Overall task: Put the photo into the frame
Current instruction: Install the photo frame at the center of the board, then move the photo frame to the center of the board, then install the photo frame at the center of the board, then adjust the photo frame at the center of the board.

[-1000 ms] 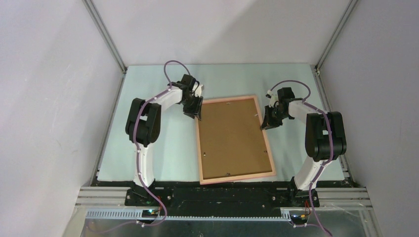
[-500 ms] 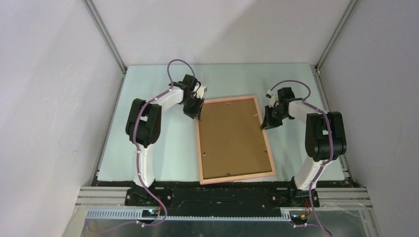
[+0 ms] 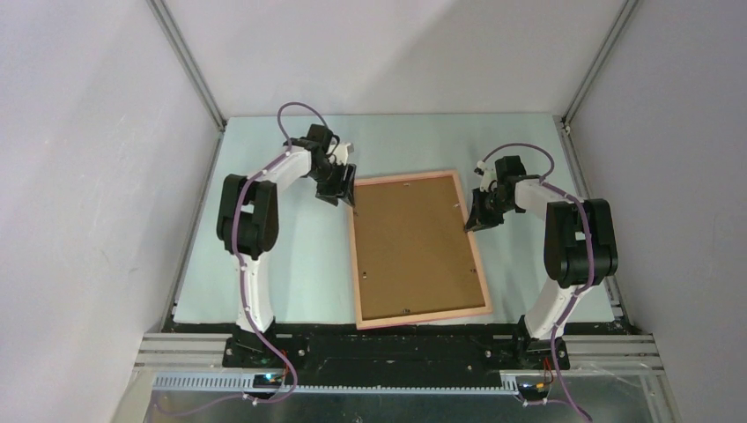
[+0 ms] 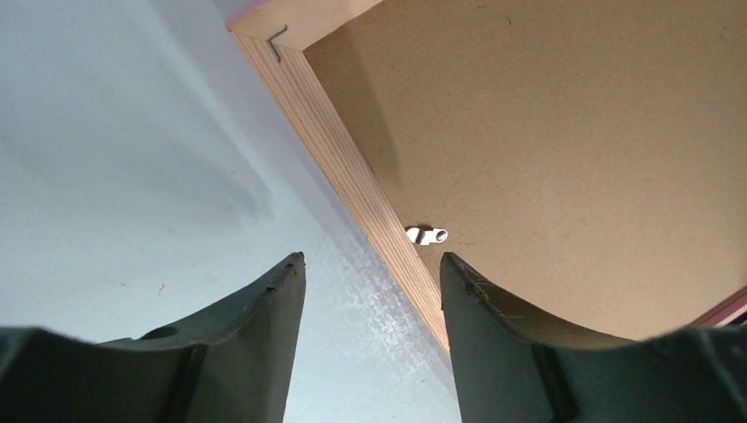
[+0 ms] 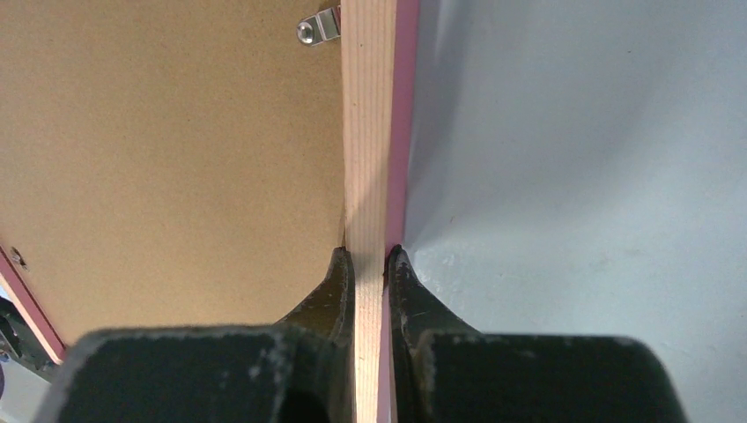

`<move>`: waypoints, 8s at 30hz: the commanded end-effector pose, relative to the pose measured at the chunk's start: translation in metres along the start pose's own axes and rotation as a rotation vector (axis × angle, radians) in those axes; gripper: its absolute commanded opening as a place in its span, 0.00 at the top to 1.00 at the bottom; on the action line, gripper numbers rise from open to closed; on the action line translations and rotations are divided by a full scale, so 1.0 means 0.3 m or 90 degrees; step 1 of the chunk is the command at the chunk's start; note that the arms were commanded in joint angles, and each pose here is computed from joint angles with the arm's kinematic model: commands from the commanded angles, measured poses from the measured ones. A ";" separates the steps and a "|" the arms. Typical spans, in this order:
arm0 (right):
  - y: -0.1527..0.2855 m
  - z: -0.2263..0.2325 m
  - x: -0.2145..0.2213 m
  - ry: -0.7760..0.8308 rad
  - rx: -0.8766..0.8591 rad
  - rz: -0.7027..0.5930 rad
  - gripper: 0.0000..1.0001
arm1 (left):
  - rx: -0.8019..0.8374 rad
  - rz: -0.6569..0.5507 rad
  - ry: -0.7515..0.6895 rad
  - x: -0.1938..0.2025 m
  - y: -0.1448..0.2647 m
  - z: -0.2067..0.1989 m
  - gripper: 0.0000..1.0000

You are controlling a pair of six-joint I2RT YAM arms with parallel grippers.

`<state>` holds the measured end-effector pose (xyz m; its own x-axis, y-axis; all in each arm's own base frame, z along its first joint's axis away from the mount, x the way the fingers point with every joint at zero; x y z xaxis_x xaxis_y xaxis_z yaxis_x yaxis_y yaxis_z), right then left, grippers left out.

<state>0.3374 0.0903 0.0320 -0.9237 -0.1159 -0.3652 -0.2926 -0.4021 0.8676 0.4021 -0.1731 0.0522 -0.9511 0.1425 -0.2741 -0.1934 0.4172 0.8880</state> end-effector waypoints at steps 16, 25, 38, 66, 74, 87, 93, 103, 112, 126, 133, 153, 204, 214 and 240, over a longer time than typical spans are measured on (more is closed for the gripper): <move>-0.030 0.023 -0.039 -0.065 -0.047 0.021 1.00 | 0.043 0.048 -0.076 0.177 0.050 -0.075 0.36; -0.019 0.006 -0.026 -0.096 -0.072 0.030 1.00 | 0.057 0.088 -0.081 0.196 -0.036 -0.105 0.57; -0.016 0.004 -0.031 -0.103 -0.079 0.028 1.00 | 0.050 0.063 -0.077 0.098 -0.069 -0.109 0.71; -0.020 0.004 -0.132 -0.068 -0.053 0.000 1.00 | -0.006 -0.060 -0.042 -0.151 0.026 -0.048 0.35; -0.018 0.007 -0.138 -0.068 -0.054 -0.006 1.00 | 0.019 -0.012 -0.096 0.061 0.098 -0.098 0.19; -0.004 0.009 -0.143 -0.058 -0.048 -0.017 1.00 | -0.020 0.066 -0.131 0.235 0.004 -0.136 0.15; -0.006 0.003 -0.137 -0.060 -0.048 -0.016 1.00 | -0.057 0.066 -0.147 0.264 -0.007 -0.129 0.15; -0.014 0.000 -0.133 -0.062 -0.051 -0.013 1.00 | -0.114 0.055 -0.186 0.290 -0.012 -0.136 0.21; -0.010 -0.001 -0.132 -0.062 -0.050 -0.013 1.00 | -0.135 0.055 -0.212 0.308 -0.017 -0.144 0.28; -0.015 -0.018 -0.125 -0.067 -0.045 -0.011 1.00 | -0.106 0.048 -0.227 0.324 0.014 -0.170 0.27; -0.017 -0.018 -0.123 -0.067 -0.044 -0.009 1.00 | -0.092 0.054 -0.231 0.334 0.013 -0.177 0.29; -0.014 -0.016 -0.122 -0.066 -0.044 -0.010 1.00 | -0.114 0.045 -0.182 0.296 0.009 -0.116 0.59; -0.041 0.031 -0.108 0.011 0.019 0.009 0.63 | -0.094 -0.102 -0.127 0.096 0.238 -0.047 0.20; -0.054 -0.027 -0.111 0.045 0.087 0.026 0.94 | -0.094 -0.103 -0.127 0.087 0.240 -0.038 0.19; -0.069 -0.102 -0.343 0.490 0.026 0.137 1.00 | -0.145 -0.091 -0.180 0.081 0.250 0.075 0.09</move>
<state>0.4294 0.0844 0.0353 -0.7575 -0.5729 -0.3131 -0.1621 -0.2995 0.9402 0.3554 -0.1235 0.0811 -0.8640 0.3156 -0.3923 -0.3233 0.2494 0.9128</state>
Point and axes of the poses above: each gripper's point midway between its finger pads, its own y axis back along the fingers, its own z axis along the line the jaws close on, x = y × z, the point moved 1 cm from there along y, back along the fingers, and after that the axes turned 5 degrees about y, right-handed, at the moved point
